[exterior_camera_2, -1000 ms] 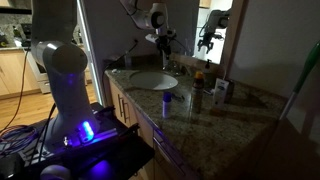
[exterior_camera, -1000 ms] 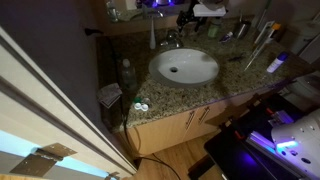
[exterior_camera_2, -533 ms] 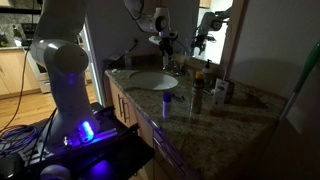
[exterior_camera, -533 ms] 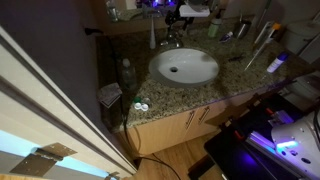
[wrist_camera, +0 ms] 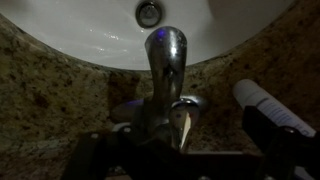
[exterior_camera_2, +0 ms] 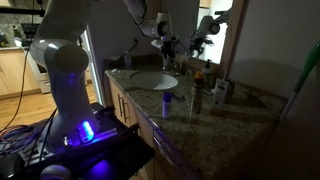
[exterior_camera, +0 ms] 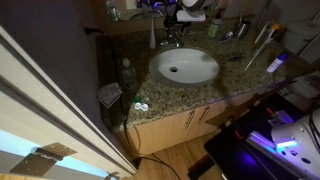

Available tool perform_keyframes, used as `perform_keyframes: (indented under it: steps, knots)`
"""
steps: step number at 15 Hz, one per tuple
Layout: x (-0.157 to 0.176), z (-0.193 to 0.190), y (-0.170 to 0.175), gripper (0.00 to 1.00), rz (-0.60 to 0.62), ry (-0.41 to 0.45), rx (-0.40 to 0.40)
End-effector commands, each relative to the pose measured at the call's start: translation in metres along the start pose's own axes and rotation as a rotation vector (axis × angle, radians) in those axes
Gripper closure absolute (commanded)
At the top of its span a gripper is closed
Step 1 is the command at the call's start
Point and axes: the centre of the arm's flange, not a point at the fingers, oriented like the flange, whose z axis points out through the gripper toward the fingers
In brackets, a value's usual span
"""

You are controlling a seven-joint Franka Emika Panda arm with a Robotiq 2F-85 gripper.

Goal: Open the tap

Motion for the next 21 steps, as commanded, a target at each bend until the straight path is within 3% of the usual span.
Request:
perform_keyframes:
  steps: [1,2,3,4,14,21]
  knots:
    - [0.004,0.004,0.002,0.0,0.013,0.003,-0.005]
    - [0.008,0.008,0.004,0.0,0.023,0.006,-0.01]
    - [0.01,0.011,0.005,0.17,0.028,0.008,-0.012]
    - [0.009,0.011,0.005,0.27,0.025,-0.002,-0.013]
    - [0.006,-0.012,0.025,0.97,0.066,-0.018,0.01]
    - [0.013,-0.045,0.068,0.94,0.121,-0.104,0.211]
